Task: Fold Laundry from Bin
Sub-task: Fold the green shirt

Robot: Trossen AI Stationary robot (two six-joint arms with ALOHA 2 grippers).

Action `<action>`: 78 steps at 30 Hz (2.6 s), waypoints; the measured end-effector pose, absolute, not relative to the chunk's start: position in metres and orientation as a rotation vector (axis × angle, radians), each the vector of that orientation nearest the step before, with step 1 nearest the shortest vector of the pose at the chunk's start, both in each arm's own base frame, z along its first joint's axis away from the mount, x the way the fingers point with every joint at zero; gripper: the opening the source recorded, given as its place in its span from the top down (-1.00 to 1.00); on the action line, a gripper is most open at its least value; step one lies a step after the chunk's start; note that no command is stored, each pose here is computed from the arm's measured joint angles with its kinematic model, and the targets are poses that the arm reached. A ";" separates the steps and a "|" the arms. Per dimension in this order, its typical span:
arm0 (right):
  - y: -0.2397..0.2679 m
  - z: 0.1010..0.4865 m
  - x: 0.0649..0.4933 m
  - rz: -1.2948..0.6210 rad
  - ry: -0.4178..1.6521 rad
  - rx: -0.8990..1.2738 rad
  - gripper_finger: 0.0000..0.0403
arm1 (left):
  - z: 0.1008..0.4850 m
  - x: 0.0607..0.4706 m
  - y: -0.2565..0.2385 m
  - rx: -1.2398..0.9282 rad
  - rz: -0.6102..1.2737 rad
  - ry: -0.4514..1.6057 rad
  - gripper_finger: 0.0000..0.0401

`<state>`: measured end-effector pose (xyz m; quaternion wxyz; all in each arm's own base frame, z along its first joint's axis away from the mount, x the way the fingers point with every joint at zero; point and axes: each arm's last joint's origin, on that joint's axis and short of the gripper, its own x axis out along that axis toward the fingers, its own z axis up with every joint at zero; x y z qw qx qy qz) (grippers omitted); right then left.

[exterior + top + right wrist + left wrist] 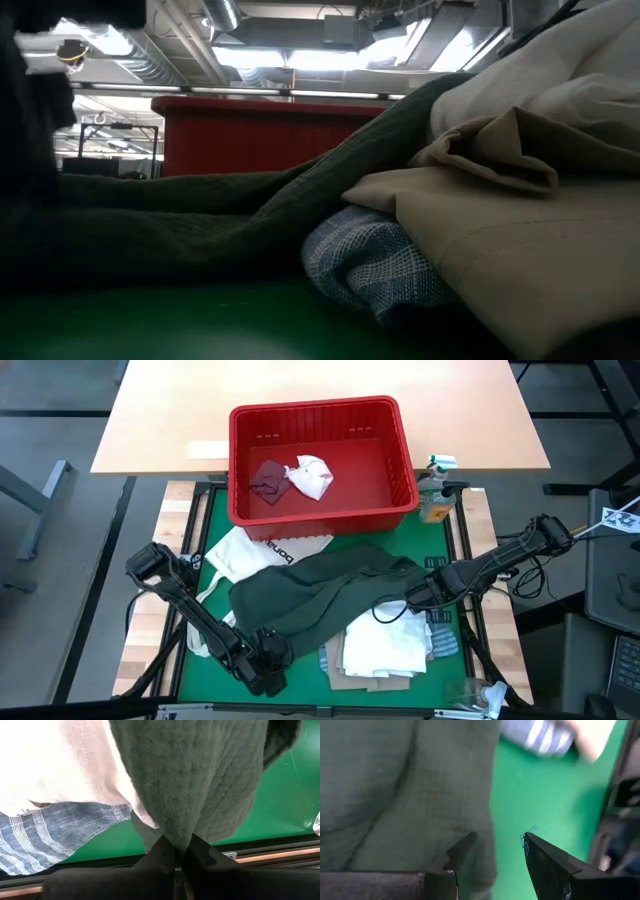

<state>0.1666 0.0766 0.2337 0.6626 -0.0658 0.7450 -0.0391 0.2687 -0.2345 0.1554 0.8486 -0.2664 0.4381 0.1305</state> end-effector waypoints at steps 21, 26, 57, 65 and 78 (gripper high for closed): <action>0.079 0.272 0.172 -0.062 1.632 -0.172 0.98 | 0.139 0.268 -0.229 -0.453 0.226 1.101 0.96; 0.075 0.292 0.172 -0.135 1.587 -0.259 0.98 | 0.176 0.251 -0.221 -0.498 0.236 1.097 0.99; 0.050 0.368 0.144 -0.340 1.096 -0.355 0.99 | 0.298 0.150 -0.127 -0.570 0.533 0.905 1.00; 0.049 0.377 0.144 -0.355 1.053 -0.391 0.99 | 0.313 0.138 -0.115 -0.586 0.525 0.874 1.00; 0.061 0.396 0.135 0.067 1.175 -0.045 1.00 | 0.336 0.139 -0.138 -0.672 0.302 1.066 1.00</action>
